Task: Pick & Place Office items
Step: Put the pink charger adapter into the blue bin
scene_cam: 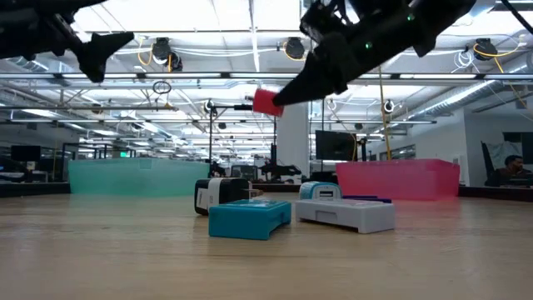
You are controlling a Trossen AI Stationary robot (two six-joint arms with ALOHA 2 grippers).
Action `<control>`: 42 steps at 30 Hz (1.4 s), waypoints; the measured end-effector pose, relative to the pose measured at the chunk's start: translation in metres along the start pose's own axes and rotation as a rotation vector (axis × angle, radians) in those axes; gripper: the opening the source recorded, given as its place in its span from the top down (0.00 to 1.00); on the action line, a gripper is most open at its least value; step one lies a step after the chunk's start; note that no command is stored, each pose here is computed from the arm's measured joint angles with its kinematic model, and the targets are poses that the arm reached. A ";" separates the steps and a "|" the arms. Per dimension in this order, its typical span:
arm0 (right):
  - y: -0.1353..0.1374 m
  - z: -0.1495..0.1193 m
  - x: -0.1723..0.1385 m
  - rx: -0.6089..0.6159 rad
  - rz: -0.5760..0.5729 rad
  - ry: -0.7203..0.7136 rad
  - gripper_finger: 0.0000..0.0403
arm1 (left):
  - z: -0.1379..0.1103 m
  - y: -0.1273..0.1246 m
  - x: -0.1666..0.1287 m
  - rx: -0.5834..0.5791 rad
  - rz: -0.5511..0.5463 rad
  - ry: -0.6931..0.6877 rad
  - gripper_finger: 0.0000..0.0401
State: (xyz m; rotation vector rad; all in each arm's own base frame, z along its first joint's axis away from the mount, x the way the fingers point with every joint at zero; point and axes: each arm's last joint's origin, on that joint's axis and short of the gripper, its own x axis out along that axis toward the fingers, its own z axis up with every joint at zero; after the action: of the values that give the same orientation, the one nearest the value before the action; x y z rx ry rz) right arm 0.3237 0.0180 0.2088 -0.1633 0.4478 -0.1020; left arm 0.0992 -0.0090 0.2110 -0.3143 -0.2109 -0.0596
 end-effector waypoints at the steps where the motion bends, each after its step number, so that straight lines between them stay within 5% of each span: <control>1: 0.000 0.002 -0.002 -0.008 0.018 -0.009 0.64 | -0.001 0.000 0.002 0.001 0.009 0.012 0.26; 7: 0.002 0.008 -0.005 -0.039 0.119 -0.073 0.64 | -0.017 0.007 0.021 -0.031 0.154 0.101 0.29; 16: 0.007 0.014 -0.006 -0.058 0.239 -0.150 0.64 | -0.030 0.007 0.054 -0.108 0.146 0.119 0.26; 27: 0.013 0.018 -0.008 -0.389 -0.058 -0.147 0.64 | -0.023 0.001 0.123 -0.219 0.201 0.194 0.30; 42: 0.031 0.028 -0.017 -0.539 -0.212 -0.181 0.64 | -0.024 0.006 0.198 -0.199 0.273 0.288 0.29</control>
State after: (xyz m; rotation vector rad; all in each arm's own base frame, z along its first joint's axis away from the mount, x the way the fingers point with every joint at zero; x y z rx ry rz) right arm 0.3226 0.0542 0.2350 -0.7450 0.2672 -0.1718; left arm 0.2983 -0.0162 0.2294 -0.5253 0.1259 0.1445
